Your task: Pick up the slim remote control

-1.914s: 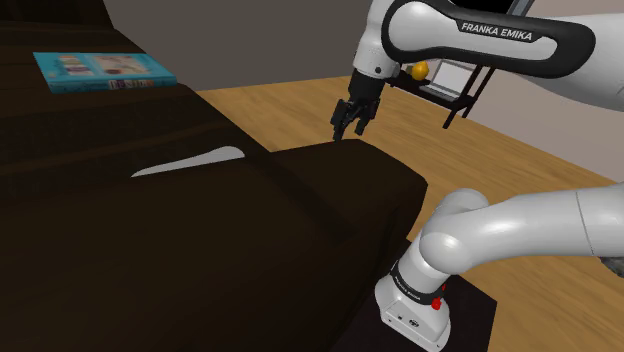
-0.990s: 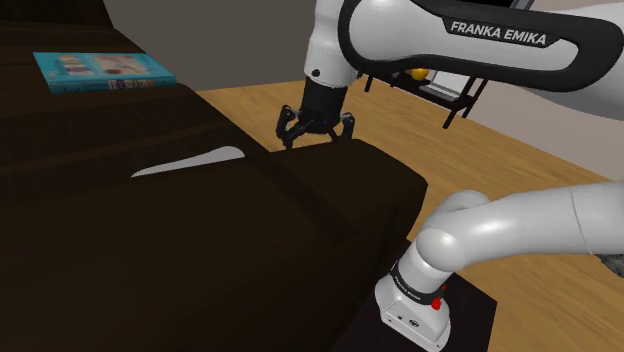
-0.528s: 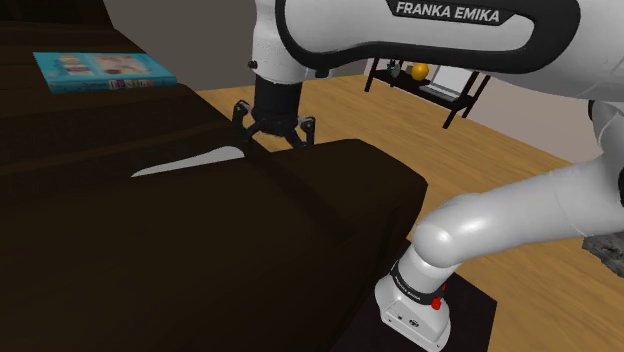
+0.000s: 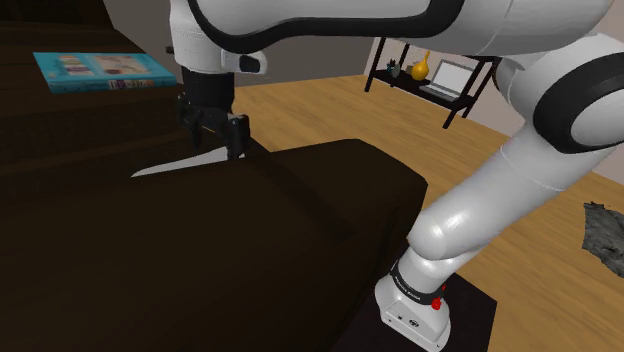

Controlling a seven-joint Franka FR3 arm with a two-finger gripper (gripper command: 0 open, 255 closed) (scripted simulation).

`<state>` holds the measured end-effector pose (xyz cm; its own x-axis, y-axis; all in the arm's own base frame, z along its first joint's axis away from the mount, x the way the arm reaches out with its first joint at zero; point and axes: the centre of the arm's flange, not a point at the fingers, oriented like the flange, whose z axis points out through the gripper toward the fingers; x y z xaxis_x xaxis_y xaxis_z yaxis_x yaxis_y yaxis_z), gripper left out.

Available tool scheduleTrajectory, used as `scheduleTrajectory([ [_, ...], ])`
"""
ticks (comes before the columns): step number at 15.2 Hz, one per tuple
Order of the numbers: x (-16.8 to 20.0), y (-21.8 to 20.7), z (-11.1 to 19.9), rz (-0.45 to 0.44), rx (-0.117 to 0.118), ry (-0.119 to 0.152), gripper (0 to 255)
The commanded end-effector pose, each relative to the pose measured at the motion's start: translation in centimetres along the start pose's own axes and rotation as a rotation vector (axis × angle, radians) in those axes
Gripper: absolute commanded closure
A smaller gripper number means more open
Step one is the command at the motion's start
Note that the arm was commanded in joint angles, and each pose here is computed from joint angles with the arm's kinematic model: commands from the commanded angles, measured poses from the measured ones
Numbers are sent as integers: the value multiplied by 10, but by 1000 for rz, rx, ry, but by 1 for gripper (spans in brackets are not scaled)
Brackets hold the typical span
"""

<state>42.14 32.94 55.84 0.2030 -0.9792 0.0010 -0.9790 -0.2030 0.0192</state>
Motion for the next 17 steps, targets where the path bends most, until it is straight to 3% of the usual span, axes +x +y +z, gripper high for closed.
scheduleTrajectory([
  [1, -7, -29, 0, 114, 0, -5, 0],
  [3, -12, -49, 0, 188, -3, -6, 0],
  [12, -12, -49, 40, 189, -3, -6, 0],
  [13, -12, -49, 40, 189, -3, -6, 255],
  [17, -12, -49, 40, 189, -3, -6, 255],
])
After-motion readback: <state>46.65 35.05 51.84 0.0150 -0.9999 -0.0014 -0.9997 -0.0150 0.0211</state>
